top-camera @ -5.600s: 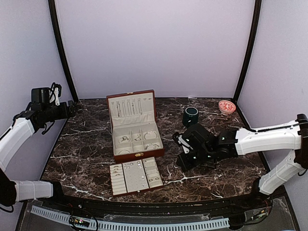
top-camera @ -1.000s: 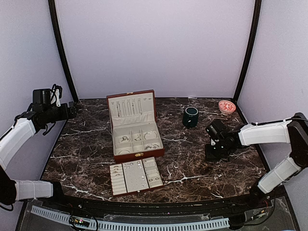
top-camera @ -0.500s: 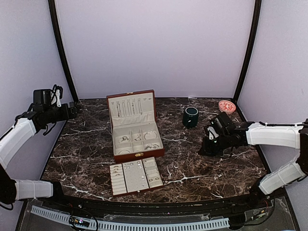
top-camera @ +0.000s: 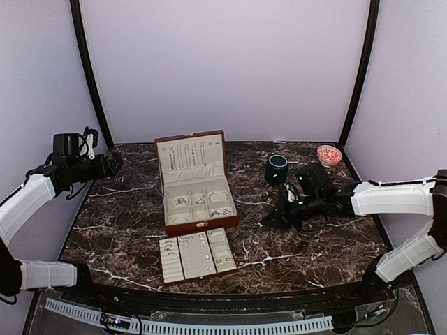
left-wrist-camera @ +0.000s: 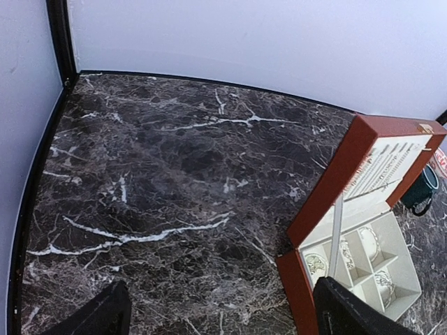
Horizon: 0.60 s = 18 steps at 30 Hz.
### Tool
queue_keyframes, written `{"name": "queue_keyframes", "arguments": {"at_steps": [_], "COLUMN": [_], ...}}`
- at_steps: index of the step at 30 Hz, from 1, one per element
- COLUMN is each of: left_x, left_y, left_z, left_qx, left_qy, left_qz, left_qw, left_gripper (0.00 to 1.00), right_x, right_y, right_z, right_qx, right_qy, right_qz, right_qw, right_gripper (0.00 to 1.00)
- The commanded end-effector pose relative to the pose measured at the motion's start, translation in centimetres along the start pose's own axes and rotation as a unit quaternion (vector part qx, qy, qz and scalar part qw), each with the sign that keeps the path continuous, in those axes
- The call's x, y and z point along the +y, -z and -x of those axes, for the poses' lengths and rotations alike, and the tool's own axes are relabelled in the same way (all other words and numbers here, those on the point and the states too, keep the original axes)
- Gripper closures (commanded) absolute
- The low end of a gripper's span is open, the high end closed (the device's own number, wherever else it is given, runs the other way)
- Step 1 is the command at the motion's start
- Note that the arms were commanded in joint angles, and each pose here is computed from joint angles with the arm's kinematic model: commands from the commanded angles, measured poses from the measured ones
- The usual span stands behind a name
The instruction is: Organize the mixed jewelry
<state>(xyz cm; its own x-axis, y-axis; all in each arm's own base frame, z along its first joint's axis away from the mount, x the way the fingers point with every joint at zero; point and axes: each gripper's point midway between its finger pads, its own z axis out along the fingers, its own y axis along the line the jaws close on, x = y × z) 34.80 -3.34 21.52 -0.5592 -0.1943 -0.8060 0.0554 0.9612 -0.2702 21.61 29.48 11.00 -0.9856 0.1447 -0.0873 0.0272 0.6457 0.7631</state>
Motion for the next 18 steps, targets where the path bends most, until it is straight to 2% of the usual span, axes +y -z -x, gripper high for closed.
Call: {"name": "queue_keyframes", "arguments": {"at_steps": [1,7,15,18], "left_x": [-2.6,-4.6,-5.6,-5.9], "left_y": [0.7,0.7,1.4,1.6], "left_z": [0.0,-0.3,-0.2,-0.2], "left_qx": [-0.012,-0.004,-0.011,-0.013], "left_qy": [-0.016,-0.010,-0.009,-0.008], "left_qz": [-0.038,-0.086,-0.110,-0.116], "left_qw": [0.999,0.996,0.994,0.993], "left_gripper": [0.07,0.07,0.07,0.07], "right_x": [3.2,5.4,7.5,8.0], "right_y": [-2.0,-4.6,-8.3,-9.4], "right_z": [-1.6,-3.6,-5.9,-7.2], "right_qx": [0.032,0.069,0.103,0.135], "right_qy": [-0.016,-0.017,0.011,-0.022], "right_qz": [0.047,0.071,0.085,0.086], "right_qw": [0.998,0.995,0.991,0.987], "right_gripper": [1.00,1.00,1.00,1.00]}}
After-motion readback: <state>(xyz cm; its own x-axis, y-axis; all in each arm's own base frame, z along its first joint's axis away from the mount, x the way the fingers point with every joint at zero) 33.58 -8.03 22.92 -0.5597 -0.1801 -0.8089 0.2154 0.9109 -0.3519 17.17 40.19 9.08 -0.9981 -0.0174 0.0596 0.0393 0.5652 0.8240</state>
